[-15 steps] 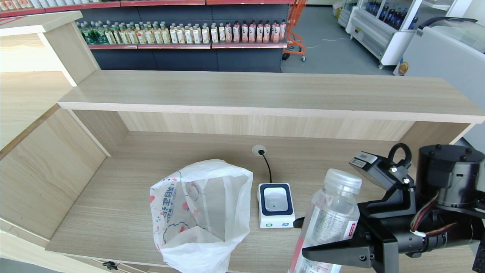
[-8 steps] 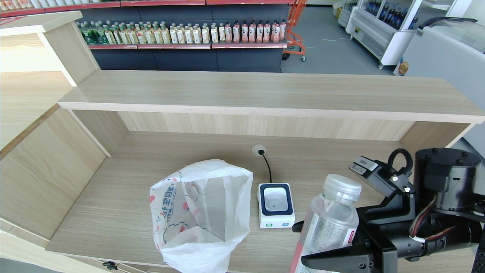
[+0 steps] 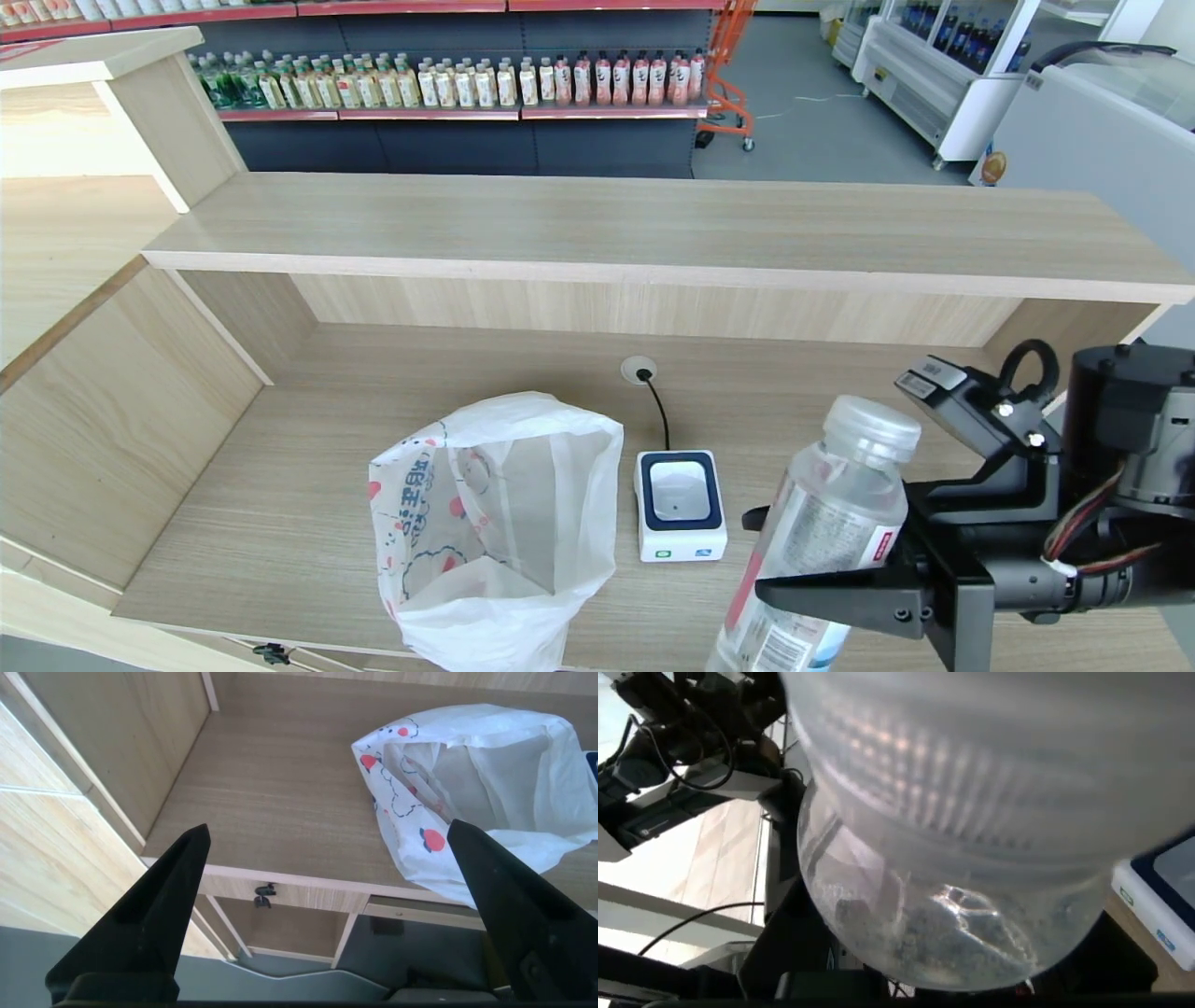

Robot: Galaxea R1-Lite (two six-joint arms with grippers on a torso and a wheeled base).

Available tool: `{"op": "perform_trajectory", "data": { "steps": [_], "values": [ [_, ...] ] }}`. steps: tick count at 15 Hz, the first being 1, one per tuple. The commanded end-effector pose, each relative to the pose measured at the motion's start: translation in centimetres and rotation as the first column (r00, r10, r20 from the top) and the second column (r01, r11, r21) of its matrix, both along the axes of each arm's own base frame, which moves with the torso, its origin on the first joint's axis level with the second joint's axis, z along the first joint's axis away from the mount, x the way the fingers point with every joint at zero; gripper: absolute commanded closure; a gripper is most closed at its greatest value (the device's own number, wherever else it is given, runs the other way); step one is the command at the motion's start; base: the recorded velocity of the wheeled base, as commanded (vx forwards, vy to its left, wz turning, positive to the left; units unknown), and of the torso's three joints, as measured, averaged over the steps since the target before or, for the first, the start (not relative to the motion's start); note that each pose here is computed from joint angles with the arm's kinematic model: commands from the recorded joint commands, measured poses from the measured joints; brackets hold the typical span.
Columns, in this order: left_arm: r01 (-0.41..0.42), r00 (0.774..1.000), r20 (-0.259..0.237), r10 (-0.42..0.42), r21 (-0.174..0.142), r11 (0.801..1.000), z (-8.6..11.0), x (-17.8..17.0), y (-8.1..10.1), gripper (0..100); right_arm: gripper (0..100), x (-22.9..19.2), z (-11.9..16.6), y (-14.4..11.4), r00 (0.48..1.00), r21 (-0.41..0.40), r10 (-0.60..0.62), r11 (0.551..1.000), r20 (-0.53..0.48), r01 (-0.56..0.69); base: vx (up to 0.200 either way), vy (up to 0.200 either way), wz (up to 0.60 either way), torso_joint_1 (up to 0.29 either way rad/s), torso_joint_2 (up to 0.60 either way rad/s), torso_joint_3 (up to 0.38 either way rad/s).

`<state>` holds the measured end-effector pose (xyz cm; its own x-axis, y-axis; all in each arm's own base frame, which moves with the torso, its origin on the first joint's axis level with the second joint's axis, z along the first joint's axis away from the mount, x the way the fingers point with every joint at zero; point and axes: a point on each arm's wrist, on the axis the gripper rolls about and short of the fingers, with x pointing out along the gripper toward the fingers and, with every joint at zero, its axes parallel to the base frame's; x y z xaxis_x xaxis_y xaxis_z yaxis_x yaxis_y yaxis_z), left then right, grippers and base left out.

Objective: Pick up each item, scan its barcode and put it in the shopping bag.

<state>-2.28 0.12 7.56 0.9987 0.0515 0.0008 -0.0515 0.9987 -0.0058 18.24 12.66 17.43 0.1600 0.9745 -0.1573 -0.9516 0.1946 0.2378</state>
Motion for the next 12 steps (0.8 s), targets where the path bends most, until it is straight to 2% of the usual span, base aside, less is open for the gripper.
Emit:
{"op": "perform_trajectory", "data": {
  "steps": [1, 2, 3, 4, 6, 8, 9, 11, 12],
  "values": [
    [-0.001, 1.0, 0.001, 0.001, 0.0, 1.0, 0.0, 0.0, 0.0, 0, 100, -0.6, 2.6, -3.3, 0.957, -0.026, -0.196, 0.978, 0.214, 0.207, 0.0, 0.0, 0.0, 0.0, 0.0, 0.0],
    [-0.001, 1.0, 0.001, 0.001, 0.0, 1.0, 0.0, 0.0, 0.0, 0, 100, -0.4, 2.2, -5.6, 0.875, -0.13, -0.325, 0.911, 0.359, 0.392, 0.0, 0.0, 0.0, 0.0, 0.0, 0.0],
    [-0.001, 1.0, 0.001, 0.001, 0.0, 1.0, 0.0, 0.0, 0.0, 0, 100, -0.4, 1.7, -7.3, 0.785, -0.217, -0.404, 0.809, 0.469, 0.546, 0.0, 0.0, 0.0, 0.0, 0.0, 0.0],
    [-0.001, 1.0, 0.001, 0.001, 0.0, 1.0, 0.0, 0.0, 0.0, 0, 100, -0.3, 1.3, -8.2, 0.725, -0.258, -0.424, 0.737, 0.543, 0.624, 0.0, 0.0, 0.0, 0.0, 0.0, 0.0],
    [-0.001, 1.0, 0.001, 0.001, 0.0, 1.0, 0.0, 0.0, 0.0, 0, 100, -0.4, 1.6, -8.3, 0.654, -0.222, -0.366, 0.737, 0.662, 0.638, 0.0, 0.0, 0.0, 0.0, 0.0, 0.0],
    [-0.001, 1.0, 0.001, 0.001, 0.0, 1.0, 0.0, 0.0, 0.0, 0, 100, 0.3, 2.1, -8.2, 0.607, -0.206, -0.333, 0.734, 0.722, 0.648, 0.0, 0.0, 0.0, 0.0, 0.0, 0.0],
    [-0.001, 1.0, 0.001, 0.001, 0.0, 1.0, 0.0, 0.0, 0.0, 0, 100, 1.1, 1.8, -7.6, 0.566, -0.204, -0.264, 0.749, 0.781, 0.63, 0.0, 0.0, 0.0, 0.0, 0.0, 0.0],
    [-0.001, 1.0, 0.001, 0.001, 0.0, 1.0, 0.0, 0.0, 0.0, 0, 100, 1.8, 1.2, -6.3, 0.539, -0.202, -0.19, 0.786, 0.821, 0.585, 0.0, 0.0, 0.0, 0.0, 0.0, 0.0],
    [-0.001, 1.0, 0.001, 0.001, 0.0, 1.0, 0.0, 0.0, 0.0, 0, 100, 2.3, 1.0, -5.8, 0.506, -0.206, -0.141, 0.797, 0.851, 0.568, 0.0, 0.0, 0.0, 0.0, 0.0, 0.0]
  ]
}}
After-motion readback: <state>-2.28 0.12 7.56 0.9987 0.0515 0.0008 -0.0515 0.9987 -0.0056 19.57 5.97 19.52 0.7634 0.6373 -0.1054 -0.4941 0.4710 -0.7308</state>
